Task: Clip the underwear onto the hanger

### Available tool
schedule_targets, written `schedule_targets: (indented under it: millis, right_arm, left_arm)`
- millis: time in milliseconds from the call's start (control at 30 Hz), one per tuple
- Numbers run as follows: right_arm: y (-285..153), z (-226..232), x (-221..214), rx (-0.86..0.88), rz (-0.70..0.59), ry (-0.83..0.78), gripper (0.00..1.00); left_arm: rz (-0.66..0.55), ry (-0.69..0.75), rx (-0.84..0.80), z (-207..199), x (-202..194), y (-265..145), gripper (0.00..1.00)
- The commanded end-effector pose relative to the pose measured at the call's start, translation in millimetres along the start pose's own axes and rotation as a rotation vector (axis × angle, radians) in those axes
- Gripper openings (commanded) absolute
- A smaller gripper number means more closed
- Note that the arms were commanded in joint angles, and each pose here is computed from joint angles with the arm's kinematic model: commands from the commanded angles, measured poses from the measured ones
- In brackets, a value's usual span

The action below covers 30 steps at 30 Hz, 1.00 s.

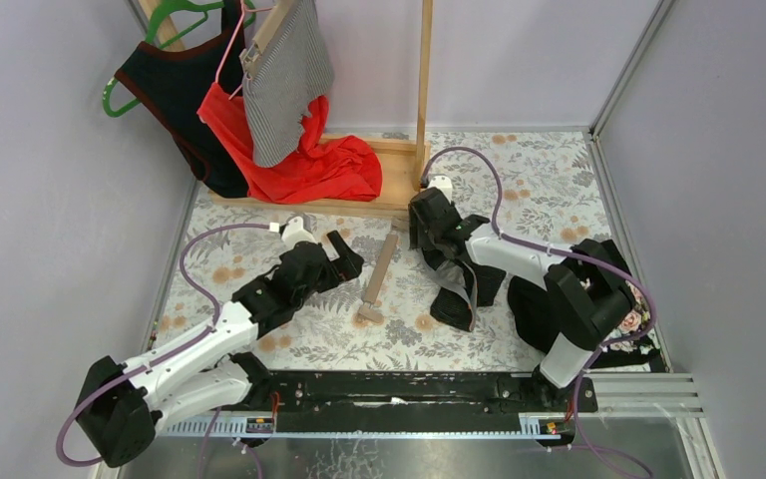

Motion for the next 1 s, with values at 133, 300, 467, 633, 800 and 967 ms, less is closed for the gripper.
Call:
schedule_targets:
  millis: [133, 300, 467, 633, 800, 967]
  right_arm:
    - [-59.6, -6.3, 22.5, 0.109, -0.195, 0.019, 0.64]
    - [-86.8, -36.1, -9.3, 0.055, -0.153, -0.016, 0.62]
    - [-98.4, -58.1, -39.4, 0.007, -0.143, 0.008, 0.59]
    - [-103.7, -73.2, -70.2, -0.03, -0.073, 0.03, 0.58]
    - [-107.6, -81.2, -93.4, -0.01, -0.046, 0.049, 0.58]
    - [-109.3, -79.0, -105.4, 0.067, -0.048, 0.078, 0.66]
  left_arm:
    - [-0.036, 0.002, -0.009, -3.7, 16.5, 8.4, 1.0]
    - [-0.074, -0.012, -0.038, -24.7, 39.4, 15.9, 1.0]
    - [-0.024, -0.038, -0.097, -41.5, 48.9, 35.3, 1.0]
    - [-0.019, -0.07, -0.132, -45.5, 53.5, 41.2, 1.0]
    - [-0.018, -0.071, -0.134, -43.9, 53.0, 40.2, 1.0]
    - [-0.018, -0.074, -0.123, -37.9, 50.2, 39.0, 1.0]
Point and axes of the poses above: each gripper's point midway between its finger pads, its own y axis out along the fingers, its own z axis along the line the jaws close on, x = y × z, the point moved 8 cm from there along -y, back along the fingers, and after that the axes turned 4 degrees about -y, right-handed, at the moved point
